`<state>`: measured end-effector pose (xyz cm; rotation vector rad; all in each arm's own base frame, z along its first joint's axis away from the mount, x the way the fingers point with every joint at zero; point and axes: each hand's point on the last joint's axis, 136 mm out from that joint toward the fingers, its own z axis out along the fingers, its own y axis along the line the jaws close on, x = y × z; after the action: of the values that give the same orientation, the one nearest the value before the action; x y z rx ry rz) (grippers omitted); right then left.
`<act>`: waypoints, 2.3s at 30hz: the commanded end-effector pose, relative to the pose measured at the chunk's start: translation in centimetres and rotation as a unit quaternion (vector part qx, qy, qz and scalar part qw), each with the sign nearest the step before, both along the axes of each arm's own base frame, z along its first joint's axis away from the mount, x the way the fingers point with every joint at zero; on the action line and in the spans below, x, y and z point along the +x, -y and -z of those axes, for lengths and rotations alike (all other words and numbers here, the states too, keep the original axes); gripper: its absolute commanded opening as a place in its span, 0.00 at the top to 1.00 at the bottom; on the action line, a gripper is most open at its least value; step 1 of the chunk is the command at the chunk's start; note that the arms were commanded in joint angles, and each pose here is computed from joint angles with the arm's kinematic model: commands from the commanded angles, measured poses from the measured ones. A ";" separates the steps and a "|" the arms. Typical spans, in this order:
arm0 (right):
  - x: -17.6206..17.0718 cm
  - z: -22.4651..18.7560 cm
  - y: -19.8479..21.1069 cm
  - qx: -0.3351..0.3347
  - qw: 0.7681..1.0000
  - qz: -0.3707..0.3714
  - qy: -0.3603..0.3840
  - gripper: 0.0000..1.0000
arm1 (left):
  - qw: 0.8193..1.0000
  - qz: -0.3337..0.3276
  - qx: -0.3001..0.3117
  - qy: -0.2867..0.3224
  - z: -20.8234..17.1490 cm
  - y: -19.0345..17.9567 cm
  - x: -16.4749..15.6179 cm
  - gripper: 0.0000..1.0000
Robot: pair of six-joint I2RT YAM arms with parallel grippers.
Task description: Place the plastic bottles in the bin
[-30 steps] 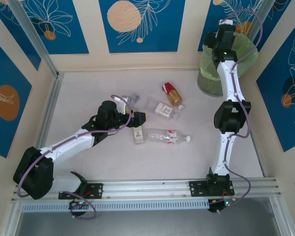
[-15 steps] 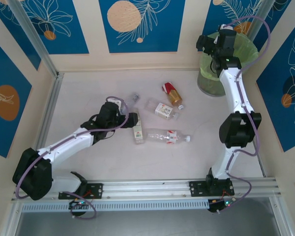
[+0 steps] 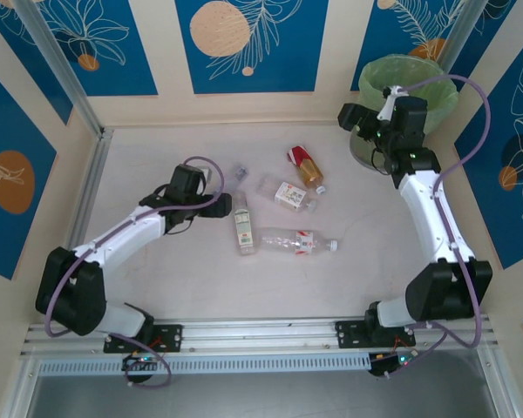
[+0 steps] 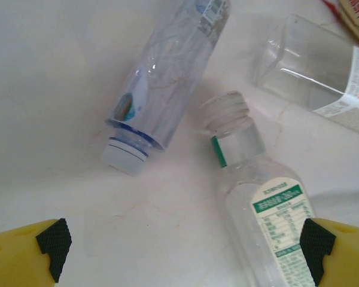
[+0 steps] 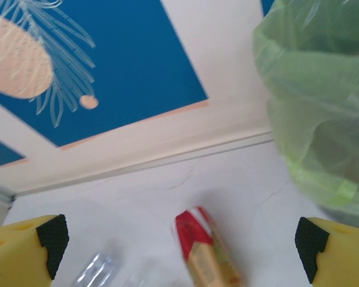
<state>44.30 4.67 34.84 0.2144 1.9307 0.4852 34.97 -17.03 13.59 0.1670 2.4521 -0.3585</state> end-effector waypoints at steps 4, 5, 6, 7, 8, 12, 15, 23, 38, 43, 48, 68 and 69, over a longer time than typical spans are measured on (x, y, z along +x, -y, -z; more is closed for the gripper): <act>-4.6 -0.1 -2.7 0.034 0.997 -0.068 -0.024 0.01 | 0.998 0.015 0.036 -0.047 2.0 -2.0 0.9 0.00; -5.2 0.0 -2.9 0.035 0.996 -0.074 -0.027 0.00 | 0.997 0.022 0.043 -0.058 2.5 -2.1 1.1 0.00; -5.8 0.2 -3.0 0.038 0.996 -0.077 -0.028 0.01 | 0.996 0.034 0.050 -0.064 2.9 -2.0 1.3 0.00; -6.2 0.3 -3.1 0.041 0.996 -0.079 -0.029 0.00 | 0.995 0.046 0.054 -0.068 3.1 -1.8 1.4 0.00; -6.6 0.6 -3.1 0.045 0.995 -0.078 -0.029 0.00 | 0.994 0.059 0.061 -0.074 3.5 -1.6 1.5 0.00; -7.8 1.5 -2.8 0.053 0.996 -0.067 -0.034 0.00 | 0.987 0.091 0.099 -0.087 5.0 -1.6 2.7 0.00; -8.1 1.7 -2.6 0.060 0.996 -0.055 -0.036 0.00 | 0.984 0.103 0.102 -0.103 5.7 -1.2 3.5 0.00; -8.3 1.1 -2.6 0.063 0.996 -0.057 -0.029 0.00 | 0.977 0.123 0.113 -0.130 8.1 -0.3 5.7 0.02; -8.7 1.5 -2.1 0.053 0.997 -0.043 -0.030 0.01 | 0.974 0.141 0.114 -0.133 10.1 0.8 7.7 0.16; -8.7 1.6 -2.1 0.053 0.997 -0.042 -0.033 0.00 | 0.975 0.132 0.119 -0.135 10.3 0.7 8.3 0.21; -8.8 1.9 -2.1 0.053 0.997 -0.042 -0.037 0.00 | 0.974 0.122 0.119 -0.151 11.0 0.5 7.9 0.33; -9.8 4.5 -3.4 0.059 0.991 -0.084 -0.088 0.00 | 0.979 0.124 0.104 -0.123 9.2 0.5 6.5 0.46; -9.9 5.0 -3.7 0.065 0.989 -0.088 -0.097 0.00 | 0.980 0.124 0.098 -0.122 9.0 0.6 6.4 0.46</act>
<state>35.30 7.19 31.45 0.2098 2.0565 0.6724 41.74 -17.39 3.06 0.5554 2.7392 -0.2120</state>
